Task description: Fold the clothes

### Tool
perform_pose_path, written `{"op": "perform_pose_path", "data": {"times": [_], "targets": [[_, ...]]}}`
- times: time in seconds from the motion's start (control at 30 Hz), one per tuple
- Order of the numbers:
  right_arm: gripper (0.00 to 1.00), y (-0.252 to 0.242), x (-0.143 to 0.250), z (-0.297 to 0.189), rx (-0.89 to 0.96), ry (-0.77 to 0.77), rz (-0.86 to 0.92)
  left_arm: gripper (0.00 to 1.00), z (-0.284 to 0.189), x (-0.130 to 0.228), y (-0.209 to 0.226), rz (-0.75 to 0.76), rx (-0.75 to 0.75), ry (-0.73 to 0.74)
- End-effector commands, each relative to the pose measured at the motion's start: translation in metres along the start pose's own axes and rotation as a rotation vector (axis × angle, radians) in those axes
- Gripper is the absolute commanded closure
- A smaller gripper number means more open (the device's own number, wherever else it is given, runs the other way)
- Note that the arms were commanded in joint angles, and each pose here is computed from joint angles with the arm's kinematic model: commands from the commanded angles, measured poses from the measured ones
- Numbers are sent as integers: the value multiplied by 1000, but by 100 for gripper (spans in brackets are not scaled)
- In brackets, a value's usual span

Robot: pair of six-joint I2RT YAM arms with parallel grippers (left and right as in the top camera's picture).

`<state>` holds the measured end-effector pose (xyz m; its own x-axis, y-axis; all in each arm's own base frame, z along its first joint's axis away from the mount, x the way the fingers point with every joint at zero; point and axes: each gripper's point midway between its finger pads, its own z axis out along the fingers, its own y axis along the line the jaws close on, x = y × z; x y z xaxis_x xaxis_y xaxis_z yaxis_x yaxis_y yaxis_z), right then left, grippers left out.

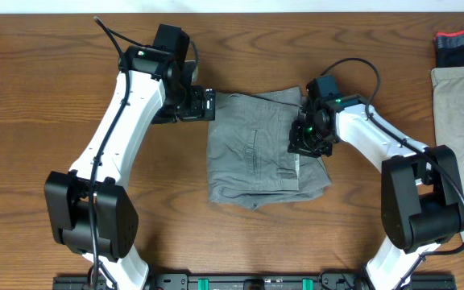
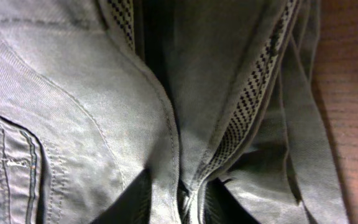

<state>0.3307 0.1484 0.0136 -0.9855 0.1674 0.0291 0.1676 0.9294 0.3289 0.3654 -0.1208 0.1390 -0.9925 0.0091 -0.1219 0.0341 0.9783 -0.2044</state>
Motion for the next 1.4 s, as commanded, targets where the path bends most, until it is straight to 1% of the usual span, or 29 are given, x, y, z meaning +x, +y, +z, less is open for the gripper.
{"op": "perform_pose_path", "data": {"times": [0.0,0.03,0.07,0.13,0.37,0.63,0.77,0.83,1.23,1.37], "targets": [[90,-2,1,4,15,0,-17,2,-5,1,4,1,-12,-10],[96,-3,1,4,22,-3,-17,2,-5,1,4,1,-12,-10],[99,-4,-1,4,29,-9,-19,2,-5,1,4,1,-12,-10],[99,-6,-4,4,40,-24,-35,2,-5,1,4,1,-12,-10],[99,-2,-15,-5,53,-57,-101,2,-5,1,4,1,-12,-10],[99,17,-32,-37,56,-85,-193,2,-5,1,4,1,-13,-11],[99,13,-40,-53,125,-110,-193,2,-5,1,4,1,-13,-11],[99,11,-42,-58,147,-113,-221,2,-5,1,4,2,-13,-11],[99,6,-41,-60,195,-101,-336,2,-5,1,4,1,-13,-9],[99,-8,-47,-62,283,-120,-357,2,-5,1,4,1,-13,-9]]}}
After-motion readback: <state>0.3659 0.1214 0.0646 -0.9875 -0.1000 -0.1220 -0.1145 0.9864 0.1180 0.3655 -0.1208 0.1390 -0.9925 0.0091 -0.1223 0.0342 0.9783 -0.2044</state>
